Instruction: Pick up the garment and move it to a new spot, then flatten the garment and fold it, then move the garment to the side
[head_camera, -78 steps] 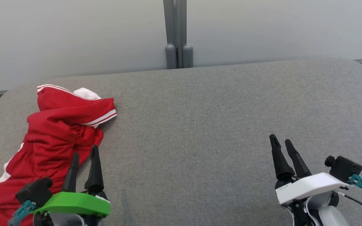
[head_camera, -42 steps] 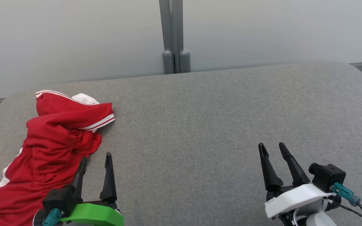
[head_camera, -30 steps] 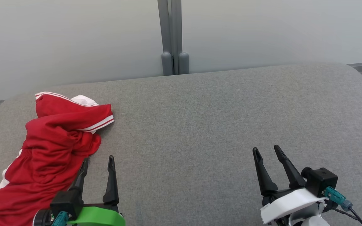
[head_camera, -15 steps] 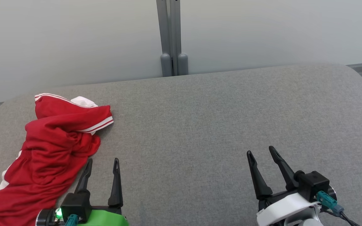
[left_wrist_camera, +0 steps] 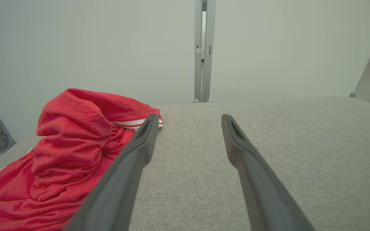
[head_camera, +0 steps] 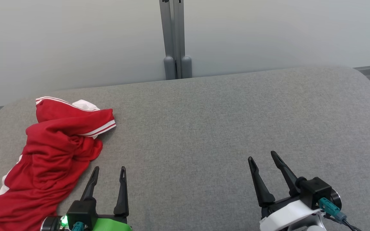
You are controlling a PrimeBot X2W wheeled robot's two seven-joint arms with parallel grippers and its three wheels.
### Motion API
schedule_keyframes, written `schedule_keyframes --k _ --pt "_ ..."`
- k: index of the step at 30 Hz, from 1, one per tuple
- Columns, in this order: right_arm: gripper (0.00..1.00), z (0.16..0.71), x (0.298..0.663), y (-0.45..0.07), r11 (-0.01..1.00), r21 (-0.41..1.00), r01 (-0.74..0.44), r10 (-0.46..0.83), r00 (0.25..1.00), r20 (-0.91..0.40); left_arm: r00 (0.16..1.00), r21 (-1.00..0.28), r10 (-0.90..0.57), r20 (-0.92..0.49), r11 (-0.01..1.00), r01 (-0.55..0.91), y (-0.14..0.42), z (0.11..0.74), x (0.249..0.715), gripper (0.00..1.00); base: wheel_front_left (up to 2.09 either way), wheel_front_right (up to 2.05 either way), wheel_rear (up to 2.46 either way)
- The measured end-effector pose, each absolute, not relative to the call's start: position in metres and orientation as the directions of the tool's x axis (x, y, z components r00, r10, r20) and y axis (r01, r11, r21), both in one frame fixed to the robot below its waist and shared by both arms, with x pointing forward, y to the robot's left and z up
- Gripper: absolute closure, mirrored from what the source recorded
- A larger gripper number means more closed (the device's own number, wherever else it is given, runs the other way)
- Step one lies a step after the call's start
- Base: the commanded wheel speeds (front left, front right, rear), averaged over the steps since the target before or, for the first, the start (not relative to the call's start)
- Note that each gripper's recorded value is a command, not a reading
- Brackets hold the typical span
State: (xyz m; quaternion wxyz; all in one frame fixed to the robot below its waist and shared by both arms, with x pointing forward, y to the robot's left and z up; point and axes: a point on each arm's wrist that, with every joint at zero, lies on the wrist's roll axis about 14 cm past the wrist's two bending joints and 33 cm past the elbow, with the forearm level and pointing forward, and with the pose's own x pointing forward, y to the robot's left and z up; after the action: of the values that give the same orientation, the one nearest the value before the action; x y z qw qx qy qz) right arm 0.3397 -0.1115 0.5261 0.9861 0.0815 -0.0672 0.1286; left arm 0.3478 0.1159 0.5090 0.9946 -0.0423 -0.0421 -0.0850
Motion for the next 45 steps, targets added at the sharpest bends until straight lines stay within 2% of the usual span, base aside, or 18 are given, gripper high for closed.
schedule_keyframes --k 13,24,36,45 --pt "0.00 0.522 0.341 -0.107 0.950 0.144 -0.277 0.257 0.956 0.140 0.984 -0.085 -0.158 0.080 0.983 0.164 0.118 0.506 0.347 0.00 0.00 0.00 0.00" --pt "0.00 0.517 0.349 -0.074 0.917 0.146 -0.372 0.356 0.926 0.123 0.997 -0.092 -0.027 0.077 0.995 0.034 0.157 0.504 0.332 0.00 0.00 0.00 0.00" --pt "0.00 0.514 0.355 -0.021 0.843 0.146 -0.517 0.505 0.856 0.112 0.986 -0.094 0.161 0.053 0.983 -0.156 0.210 0.494 0.296 0.00 0.00 0.00 0.00" --pt "0.00 0.515 0.353 0.000 0.807 0.143 -0.573 0.562 0.820 0.110 0.969 -0.097 0.240 0.057 0.968 -0.233 0.232 0.495 0.279 0.00 0.00 0.00 0.00"
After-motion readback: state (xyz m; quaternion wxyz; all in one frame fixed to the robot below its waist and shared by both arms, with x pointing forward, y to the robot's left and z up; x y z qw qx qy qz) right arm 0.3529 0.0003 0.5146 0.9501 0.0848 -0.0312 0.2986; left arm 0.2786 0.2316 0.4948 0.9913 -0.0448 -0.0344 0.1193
